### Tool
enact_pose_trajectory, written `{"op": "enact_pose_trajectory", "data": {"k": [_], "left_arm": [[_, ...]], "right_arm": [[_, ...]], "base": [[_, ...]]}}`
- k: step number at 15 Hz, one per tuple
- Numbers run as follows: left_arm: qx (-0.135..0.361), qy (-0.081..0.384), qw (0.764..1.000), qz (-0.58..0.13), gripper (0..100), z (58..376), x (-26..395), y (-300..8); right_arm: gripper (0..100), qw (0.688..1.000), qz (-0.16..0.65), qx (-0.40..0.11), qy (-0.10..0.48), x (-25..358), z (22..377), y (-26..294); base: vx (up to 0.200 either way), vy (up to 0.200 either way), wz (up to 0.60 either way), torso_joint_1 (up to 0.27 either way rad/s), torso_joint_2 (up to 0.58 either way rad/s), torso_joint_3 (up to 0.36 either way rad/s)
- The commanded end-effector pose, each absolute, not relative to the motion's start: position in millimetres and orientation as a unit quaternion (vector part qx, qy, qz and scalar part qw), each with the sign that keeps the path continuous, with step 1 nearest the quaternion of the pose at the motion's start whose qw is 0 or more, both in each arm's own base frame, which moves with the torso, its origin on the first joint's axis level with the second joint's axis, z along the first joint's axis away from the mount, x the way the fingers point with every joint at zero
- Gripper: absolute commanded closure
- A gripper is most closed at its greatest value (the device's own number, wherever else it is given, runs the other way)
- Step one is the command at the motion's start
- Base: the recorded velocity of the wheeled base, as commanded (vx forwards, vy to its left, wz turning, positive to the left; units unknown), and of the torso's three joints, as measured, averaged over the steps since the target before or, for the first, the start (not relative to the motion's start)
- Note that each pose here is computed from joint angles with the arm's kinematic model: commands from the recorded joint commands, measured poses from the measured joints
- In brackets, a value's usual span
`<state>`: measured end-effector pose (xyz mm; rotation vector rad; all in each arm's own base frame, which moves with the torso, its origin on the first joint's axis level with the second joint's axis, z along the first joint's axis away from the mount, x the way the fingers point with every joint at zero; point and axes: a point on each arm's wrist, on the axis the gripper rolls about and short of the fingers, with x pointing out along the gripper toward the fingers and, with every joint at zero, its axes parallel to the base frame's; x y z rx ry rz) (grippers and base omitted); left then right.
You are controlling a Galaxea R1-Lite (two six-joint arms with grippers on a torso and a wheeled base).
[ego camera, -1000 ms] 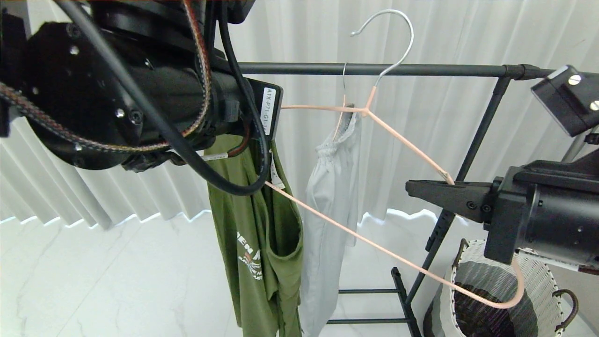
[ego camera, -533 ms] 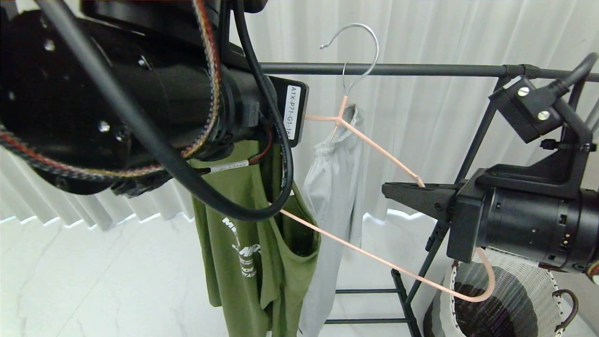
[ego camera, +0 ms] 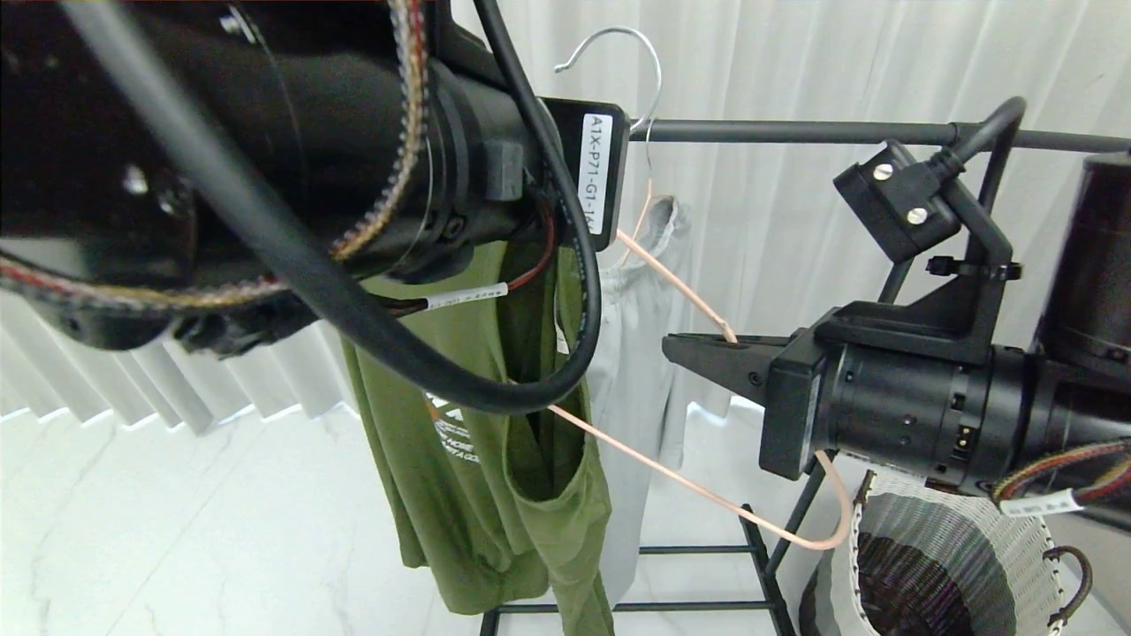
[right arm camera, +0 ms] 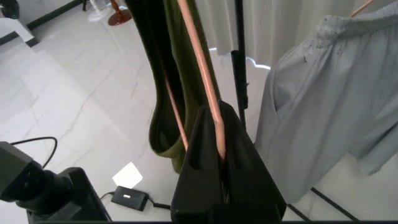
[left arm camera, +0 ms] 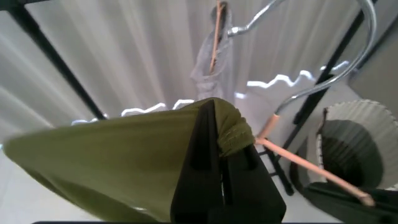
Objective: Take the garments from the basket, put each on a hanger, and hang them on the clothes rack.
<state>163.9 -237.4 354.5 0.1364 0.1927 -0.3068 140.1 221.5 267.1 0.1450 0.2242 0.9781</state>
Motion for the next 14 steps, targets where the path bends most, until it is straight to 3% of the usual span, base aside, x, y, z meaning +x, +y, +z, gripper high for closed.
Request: {"op": "enact_pose_trajectory", "data": {"k": [1,7,11,14], "left_arm": [[0.063,0.092,0.981,-0.162,100,357.5,163.0,-239.8],[0.062,0.101,0.983,-0.139,100,353.9,167.3,-223.1],[0.119,0.114,0.975,-0.146,100,338.4,155.1,-209.3],[0.134,0.124,0.972,-0.15,100,328.9,148.9,-203.4]], "right_arm": [[100,0.874,0.469,0.064,0.114,145.0,263.0,230.8],[100,0.884,0.457,0.044,0.088,148.8,269.0,222.6],[100,0.888,0.457,0.042,0.038,151.5,277.4,222.1],[100,0.891,0.453,0.031,0.016,151.9,281.2,220.9]], "base": [[0.0,0.0,0.0,0.0,0.0,0.0],[0.0,0.0,0.0,0.0,0.0,0.0],[0.0,0.0,0.0,0.0,0.0,0.0],[0.0,0.0,0.0,0.0,0.0,0.0]]}}
